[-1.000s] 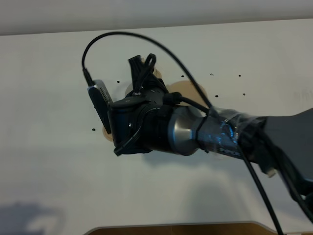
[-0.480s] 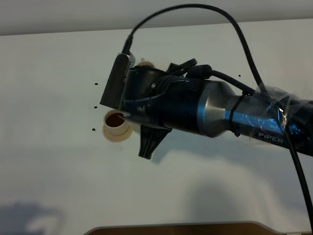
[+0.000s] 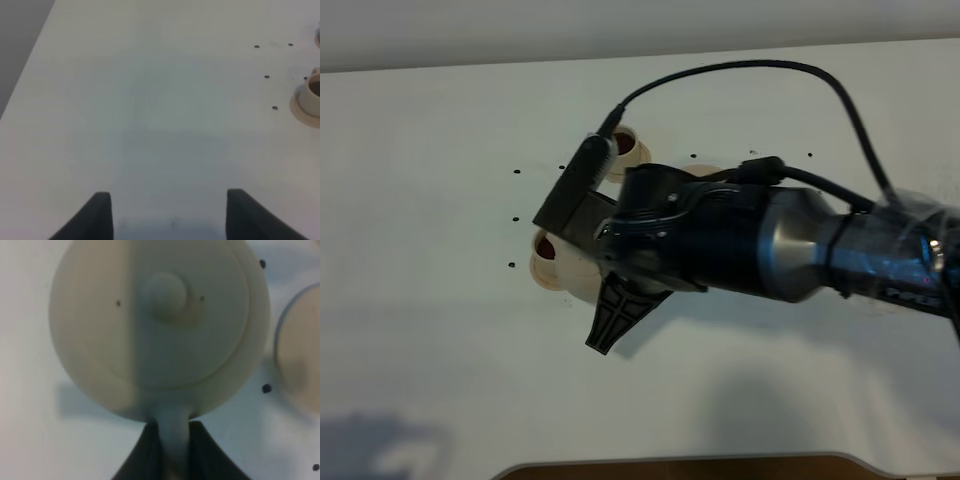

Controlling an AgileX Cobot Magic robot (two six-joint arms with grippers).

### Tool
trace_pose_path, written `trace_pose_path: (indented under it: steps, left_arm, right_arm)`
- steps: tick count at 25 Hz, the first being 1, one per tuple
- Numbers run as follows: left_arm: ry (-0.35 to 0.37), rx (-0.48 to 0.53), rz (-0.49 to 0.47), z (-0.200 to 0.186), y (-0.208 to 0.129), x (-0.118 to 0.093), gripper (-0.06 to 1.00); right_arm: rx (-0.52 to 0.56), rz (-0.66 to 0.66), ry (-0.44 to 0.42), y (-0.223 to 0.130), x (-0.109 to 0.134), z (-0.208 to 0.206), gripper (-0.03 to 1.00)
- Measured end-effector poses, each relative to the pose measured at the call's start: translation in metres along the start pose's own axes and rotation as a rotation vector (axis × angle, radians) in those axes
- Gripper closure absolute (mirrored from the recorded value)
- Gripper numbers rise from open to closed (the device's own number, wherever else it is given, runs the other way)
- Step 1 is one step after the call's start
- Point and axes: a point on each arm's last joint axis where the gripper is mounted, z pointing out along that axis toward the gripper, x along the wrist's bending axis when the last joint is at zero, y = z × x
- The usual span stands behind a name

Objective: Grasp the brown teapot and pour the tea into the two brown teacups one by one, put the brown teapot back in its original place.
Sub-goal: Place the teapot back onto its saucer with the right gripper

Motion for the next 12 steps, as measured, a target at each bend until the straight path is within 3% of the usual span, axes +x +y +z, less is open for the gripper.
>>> trace_pose_path:
  steps: [12]
  left_arm:
    - [0.000, 0.000, 0.000, 0.000, 0.000, 0.000, 0.41]
  right_arm:
    - [-0.080, 0.065, 0.046, -0.013, -0.009, 0.011, 0.86]
